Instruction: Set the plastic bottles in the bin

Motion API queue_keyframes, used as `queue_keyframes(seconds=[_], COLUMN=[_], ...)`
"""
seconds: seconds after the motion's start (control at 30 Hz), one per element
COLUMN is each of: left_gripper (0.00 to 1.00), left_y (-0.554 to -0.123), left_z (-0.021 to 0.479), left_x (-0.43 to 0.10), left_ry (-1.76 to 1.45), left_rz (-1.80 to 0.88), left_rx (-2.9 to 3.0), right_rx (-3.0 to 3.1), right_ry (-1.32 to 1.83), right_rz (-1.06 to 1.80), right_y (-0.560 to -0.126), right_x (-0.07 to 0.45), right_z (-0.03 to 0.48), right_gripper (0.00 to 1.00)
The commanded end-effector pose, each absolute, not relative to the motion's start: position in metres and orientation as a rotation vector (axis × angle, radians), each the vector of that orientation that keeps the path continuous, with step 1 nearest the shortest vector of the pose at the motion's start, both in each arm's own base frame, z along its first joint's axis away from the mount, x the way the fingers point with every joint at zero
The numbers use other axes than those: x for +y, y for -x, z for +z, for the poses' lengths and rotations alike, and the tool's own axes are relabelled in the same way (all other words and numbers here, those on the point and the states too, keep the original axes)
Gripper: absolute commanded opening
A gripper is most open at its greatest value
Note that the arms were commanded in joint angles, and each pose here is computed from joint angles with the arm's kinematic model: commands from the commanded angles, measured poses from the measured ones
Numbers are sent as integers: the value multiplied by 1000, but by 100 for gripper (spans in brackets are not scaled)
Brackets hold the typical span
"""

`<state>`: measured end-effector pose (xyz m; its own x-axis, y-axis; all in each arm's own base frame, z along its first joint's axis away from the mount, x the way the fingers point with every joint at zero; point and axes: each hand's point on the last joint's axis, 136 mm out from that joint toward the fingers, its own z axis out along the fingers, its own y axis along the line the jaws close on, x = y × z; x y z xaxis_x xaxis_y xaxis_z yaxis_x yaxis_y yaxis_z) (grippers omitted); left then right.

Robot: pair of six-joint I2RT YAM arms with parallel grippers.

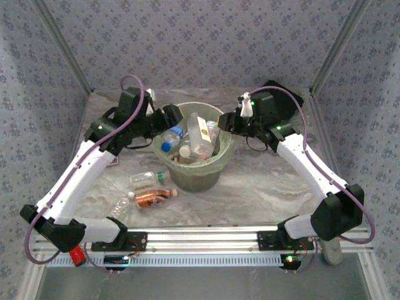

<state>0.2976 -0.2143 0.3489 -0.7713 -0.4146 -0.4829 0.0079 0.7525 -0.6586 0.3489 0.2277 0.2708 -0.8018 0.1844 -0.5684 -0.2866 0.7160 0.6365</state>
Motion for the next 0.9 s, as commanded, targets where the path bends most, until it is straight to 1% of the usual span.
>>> queue_keyframes(seconds=[0.0, 0.07, 0.17, 0.33, 0.47, 0.63, 0.7, 0.8, 0.87], left_gripper=[74, 73, 73, 74, 77, 82, 83, 90, 90], left_y=[-294, -296, -302, -323, -342, -364, -376, -392, -401], left_z=[368, 370, 371, 356, 322, 269, 249, 214, 191], left_x=[-208, -204, -186, -138, -99, -60, -48, -35, -32], left_ry=[261, 257, 302, 482, 700, 962, 1039, 1157, 1237], left_rz=[-874, -862, -836, -758, -719, -632, -589, -568, -566], left_rx=[2269, 2261, 2238, 2210, 2204, 2192, 2185, 2199, 2200], right_rx=[2265, 2256, 2235, 2215, 2219, 2228, 2230, 2232, 2234], right_ry=[101, 109, 126, 141, 143, 141, 141, 142, 143], right_rz=[977, 983, 995, 993, 990, 990, 989, 991, 990], right_y=[-343, -342, -340, -336, -335, -335, -335, -334, -334], right_x=[226, 226, 228, 227, 227, 228, 228, 229, 229], right_z=[288, 292, 301, 309, 308, 304, 304, 303, 302], right_gripper=[49, 50, 54, 58, 59, 60, 60, 60, 60])
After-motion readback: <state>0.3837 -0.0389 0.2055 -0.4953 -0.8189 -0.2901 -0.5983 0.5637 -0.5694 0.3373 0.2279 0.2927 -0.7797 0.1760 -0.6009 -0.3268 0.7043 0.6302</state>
